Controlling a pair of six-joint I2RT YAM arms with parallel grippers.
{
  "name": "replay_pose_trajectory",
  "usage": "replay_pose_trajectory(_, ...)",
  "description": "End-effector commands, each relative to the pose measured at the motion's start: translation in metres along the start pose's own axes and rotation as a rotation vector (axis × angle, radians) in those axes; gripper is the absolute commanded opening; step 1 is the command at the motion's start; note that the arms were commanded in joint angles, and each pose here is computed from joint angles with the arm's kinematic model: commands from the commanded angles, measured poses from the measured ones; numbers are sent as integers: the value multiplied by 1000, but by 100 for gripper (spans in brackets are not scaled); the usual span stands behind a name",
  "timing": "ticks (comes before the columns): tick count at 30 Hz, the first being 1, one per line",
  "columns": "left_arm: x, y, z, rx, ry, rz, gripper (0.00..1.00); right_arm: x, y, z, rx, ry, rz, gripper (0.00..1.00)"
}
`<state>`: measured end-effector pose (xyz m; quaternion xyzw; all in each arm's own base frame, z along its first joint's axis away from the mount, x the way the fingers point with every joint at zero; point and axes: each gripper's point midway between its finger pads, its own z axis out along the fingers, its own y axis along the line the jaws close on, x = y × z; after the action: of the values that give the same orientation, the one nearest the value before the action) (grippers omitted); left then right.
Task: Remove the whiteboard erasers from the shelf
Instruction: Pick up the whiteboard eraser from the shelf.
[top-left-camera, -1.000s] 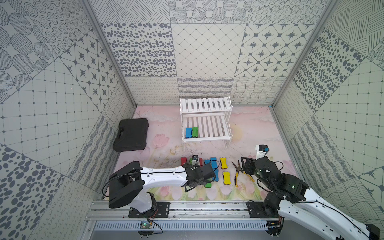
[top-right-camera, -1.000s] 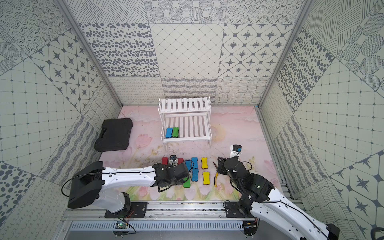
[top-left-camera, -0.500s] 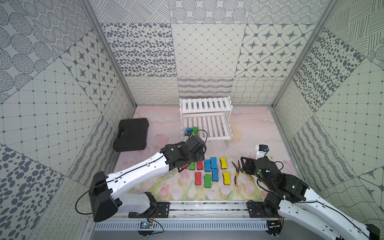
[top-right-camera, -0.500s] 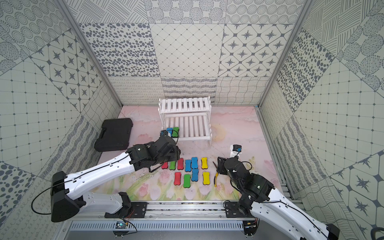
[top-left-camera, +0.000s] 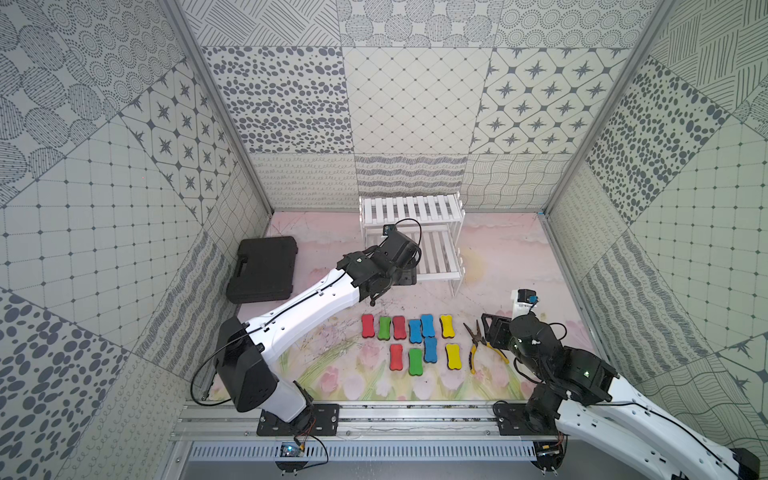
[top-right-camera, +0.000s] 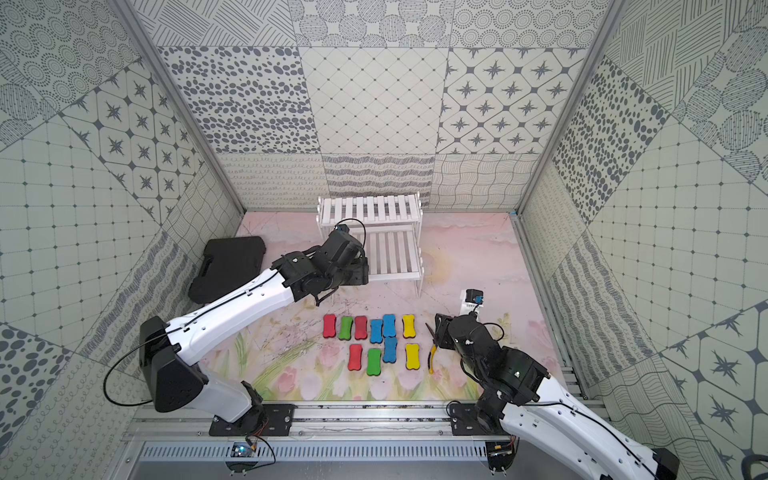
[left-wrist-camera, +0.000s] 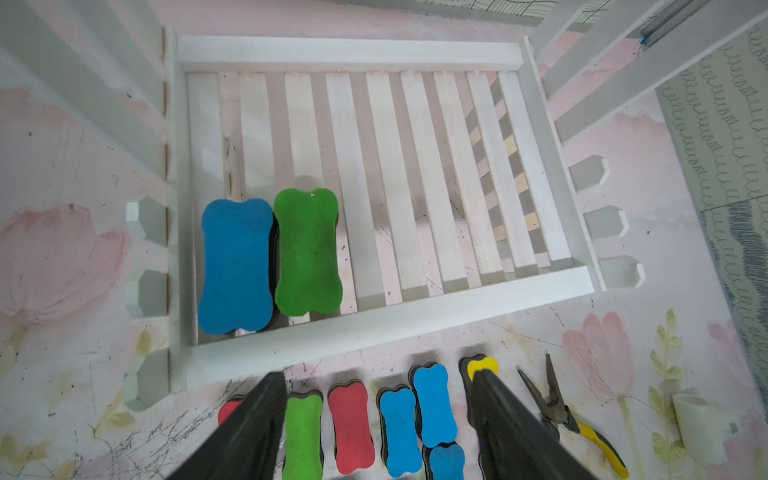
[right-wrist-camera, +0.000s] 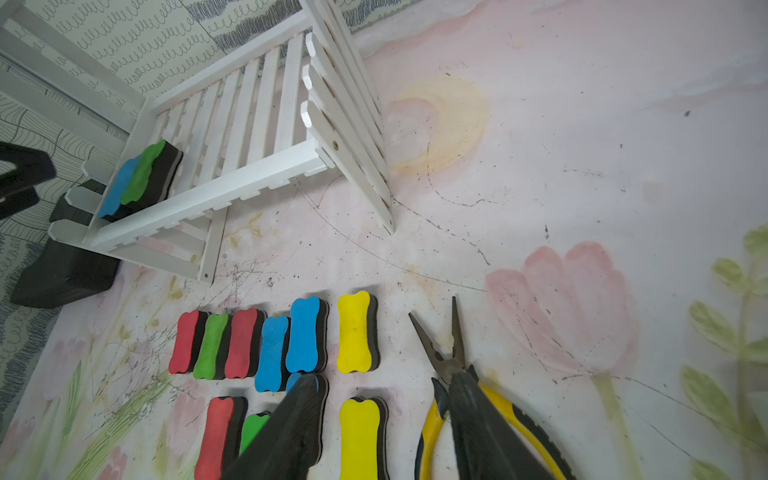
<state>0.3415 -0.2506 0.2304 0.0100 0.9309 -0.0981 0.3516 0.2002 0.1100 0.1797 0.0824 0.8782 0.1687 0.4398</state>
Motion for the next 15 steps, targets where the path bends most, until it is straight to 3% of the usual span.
replay_pose_trajectory(1,-21,7,22,-66,-35,94,74,-6,0,-3,-7,-24,19,55)
replay_pose_trajectory(15,-4,13,76,-97,27,82,72,-7,-4,-5,-1,-29,18,55)
